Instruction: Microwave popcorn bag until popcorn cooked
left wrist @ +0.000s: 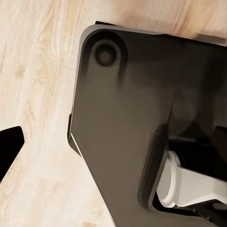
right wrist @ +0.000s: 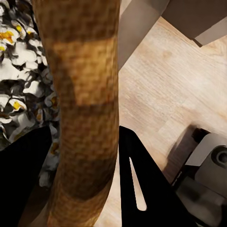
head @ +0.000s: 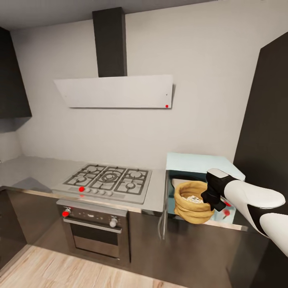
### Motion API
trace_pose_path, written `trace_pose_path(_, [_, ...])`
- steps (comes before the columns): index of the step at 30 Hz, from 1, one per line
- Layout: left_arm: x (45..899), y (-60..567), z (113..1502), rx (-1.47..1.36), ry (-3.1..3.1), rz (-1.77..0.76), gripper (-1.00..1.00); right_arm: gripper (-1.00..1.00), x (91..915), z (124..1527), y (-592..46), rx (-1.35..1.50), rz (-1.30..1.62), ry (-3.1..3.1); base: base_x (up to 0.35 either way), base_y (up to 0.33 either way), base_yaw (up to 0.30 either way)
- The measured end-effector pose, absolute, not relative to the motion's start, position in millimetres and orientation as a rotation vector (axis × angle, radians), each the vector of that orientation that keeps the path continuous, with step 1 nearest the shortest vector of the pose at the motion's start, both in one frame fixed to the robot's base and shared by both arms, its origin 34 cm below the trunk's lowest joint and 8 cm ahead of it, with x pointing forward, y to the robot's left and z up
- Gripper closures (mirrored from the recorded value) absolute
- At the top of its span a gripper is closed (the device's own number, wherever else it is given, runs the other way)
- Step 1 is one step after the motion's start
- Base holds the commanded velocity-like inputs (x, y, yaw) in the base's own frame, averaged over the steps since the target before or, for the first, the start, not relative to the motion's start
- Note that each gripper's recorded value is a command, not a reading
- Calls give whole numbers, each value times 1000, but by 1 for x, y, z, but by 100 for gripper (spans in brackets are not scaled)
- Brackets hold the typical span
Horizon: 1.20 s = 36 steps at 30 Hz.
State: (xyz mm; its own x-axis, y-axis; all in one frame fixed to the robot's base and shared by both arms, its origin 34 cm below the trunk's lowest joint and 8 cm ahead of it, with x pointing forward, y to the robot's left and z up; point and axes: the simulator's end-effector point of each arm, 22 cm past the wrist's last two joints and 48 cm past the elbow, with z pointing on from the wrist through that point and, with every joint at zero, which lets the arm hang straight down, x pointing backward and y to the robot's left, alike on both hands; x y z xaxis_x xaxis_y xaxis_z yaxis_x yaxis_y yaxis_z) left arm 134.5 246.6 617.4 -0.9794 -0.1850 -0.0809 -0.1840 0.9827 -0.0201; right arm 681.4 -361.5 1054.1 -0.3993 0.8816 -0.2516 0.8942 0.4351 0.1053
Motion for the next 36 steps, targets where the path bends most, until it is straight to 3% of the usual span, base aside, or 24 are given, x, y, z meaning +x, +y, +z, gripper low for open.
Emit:
trace_pose_path(5, [135, 247, 617, -284, 3045, -19, -100, 100, 681, 1055, -362, 1538, -66, 2421, 0, 23, -50])
trace_pose_path(15, [135, 246, 617, -283, 3045, -20, -100, 100, 681, 1055, -361, 1537, -66, 2422, 0, 18, -246])
trace_pose_path(36, [138, 247, 618, -283, 3037, -20, -100, 100, 681, 1059, -361, 1533, -60, 2416, 77, 60, -8])
